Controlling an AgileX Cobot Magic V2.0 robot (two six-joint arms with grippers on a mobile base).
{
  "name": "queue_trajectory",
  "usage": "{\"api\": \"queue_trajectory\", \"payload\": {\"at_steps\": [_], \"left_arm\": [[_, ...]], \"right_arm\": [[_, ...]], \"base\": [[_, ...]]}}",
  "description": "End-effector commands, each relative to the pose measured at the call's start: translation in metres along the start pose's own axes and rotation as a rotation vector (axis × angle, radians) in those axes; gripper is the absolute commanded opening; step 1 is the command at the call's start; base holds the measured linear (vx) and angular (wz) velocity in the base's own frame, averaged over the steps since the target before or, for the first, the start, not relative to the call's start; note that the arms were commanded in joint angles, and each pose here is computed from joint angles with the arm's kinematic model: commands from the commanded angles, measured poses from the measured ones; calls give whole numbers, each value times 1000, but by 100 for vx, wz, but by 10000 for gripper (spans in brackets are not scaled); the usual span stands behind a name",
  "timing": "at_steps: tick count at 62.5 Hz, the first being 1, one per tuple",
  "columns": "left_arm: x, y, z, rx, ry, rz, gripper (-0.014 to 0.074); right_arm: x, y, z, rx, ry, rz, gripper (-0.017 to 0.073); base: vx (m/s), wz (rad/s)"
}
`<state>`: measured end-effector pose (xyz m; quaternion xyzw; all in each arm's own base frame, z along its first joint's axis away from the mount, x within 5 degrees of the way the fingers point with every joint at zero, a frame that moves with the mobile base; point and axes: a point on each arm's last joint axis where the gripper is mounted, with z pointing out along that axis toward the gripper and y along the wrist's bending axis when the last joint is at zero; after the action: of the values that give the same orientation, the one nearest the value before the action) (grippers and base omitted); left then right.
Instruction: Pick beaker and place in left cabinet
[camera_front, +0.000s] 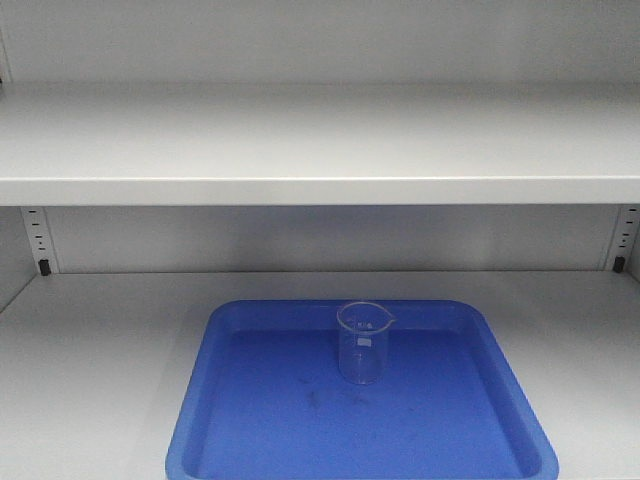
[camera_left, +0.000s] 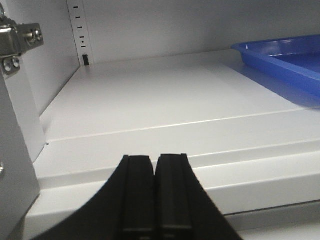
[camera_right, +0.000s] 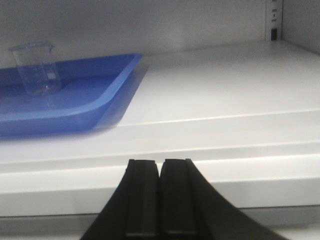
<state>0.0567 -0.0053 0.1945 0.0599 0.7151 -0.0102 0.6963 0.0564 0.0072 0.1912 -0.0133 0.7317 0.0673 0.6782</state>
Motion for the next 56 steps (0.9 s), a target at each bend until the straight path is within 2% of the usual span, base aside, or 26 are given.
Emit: {"api": "queue_trajectory", "payload": {"at_steps": [1,8,56], "left_arm": [[-4,-1,-1,9,-94,-7,-8],[-4,-1,-1,9,-94,-7,-8],[-4,-1,-1,9,-94,-7,-8]], "right_arm": [[-5,-1,-1,9,-84,-12,-6],[-6,-1,-1,11,-89,-31,-6],[-6,-1,-1,11,-88,-30,-6]], "base": [[0,0],[0,0],[0,0]]}}
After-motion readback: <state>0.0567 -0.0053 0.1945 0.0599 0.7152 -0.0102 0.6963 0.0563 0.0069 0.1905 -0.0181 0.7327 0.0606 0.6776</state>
